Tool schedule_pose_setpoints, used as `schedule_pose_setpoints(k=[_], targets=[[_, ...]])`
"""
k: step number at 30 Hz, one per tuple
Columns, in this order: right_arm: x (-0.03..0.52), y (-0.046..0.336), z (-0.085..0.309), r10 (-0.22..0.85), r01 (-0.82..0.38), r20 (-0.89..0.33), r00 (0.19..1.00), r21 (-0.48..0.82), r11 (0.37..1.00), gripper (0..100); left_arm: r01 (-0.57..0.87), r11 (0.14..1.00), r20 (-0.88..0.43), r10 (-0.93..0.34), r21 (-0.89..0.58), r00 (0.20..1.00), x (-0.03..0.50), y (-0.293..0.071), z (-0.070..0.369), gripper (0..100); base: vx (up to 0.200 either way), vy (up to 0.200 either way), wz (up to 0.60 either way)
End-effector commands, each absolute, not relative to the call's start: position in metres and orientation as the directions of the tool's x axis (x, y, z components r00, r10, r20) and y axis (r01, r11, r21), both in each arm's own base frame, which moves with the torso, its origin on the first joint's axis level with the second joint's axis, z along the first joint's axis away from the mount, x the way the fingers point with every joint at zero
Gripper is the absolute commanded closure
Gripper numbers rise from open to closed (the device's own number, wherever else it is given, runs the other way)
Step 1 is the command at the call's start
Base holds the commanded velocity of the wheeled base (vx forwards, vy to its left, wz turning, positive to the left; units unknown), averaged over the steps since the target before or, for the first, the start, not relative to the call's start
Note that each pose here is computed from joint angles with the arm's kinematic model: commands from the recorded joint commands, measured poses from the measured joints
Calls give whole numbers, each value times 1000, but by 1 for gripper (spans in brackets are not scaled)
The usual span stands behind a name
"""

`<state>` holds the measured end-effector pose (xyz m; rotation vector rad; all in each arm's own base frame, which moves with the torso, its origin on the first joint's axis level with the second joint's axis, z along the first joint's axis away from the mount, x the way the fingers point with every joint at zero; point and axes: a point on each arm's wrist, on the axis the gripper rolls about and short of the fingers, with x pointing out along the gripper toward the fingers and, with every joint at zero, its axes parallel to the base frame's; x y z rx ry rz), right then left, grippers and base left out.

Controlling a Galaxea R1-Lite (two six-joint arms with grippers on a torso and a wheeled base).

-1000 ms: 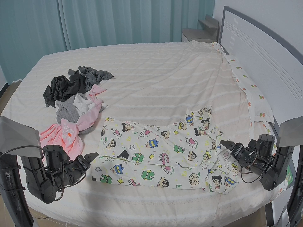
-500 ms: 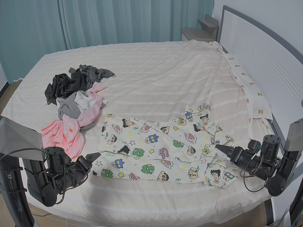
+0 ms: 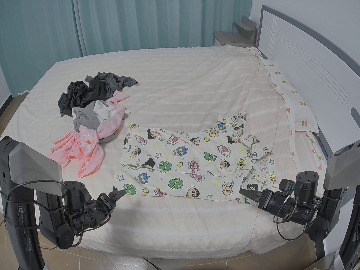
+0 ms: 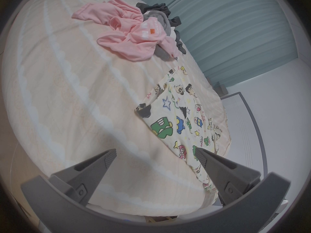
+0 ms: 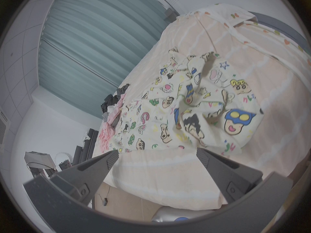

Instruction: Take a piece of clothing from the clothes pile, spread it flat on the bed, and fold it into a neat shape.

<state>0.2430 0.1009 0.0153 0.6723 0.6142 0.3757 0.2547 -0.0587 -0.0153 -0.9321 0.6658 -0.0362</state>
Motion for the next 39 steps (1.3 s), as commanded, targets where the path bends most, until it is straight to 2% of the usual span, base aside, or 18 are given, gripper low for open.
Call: schedule_pose_setpoints(k=[1,5,10,16,23,39], targets=[[243,108,9,525,-135,-413,744,677,724,0,-252,613,-519,-306,-749,798,256,-60,-21,0,0,0,0],[249,119,-3,536,-141,-426,729,673,726,0,-252,616,-522,-307,-746,796,256,-61,-22,0,0,0,0],[266,124,-16,487,-112,-424,764,655,747,0,-254,617,-523,-304,-745,796,256,-61,-22,0,0,0,0],[288,120,-23,400,-67,-393,828,638,767,0,-256,618,-525,-302,-744,796,255,-61,-22,0,0,0,0],[312,97,-21,227,42,-345,911,624,780,0,-257,618,-526,-302,-743,795,255,-61,-22,0,0,0,0],[319,78,-17,123,114,-326,937,620,776,0,-258,618,-526,-300,-743,795,255,-61,-22,0,0,0,0]])
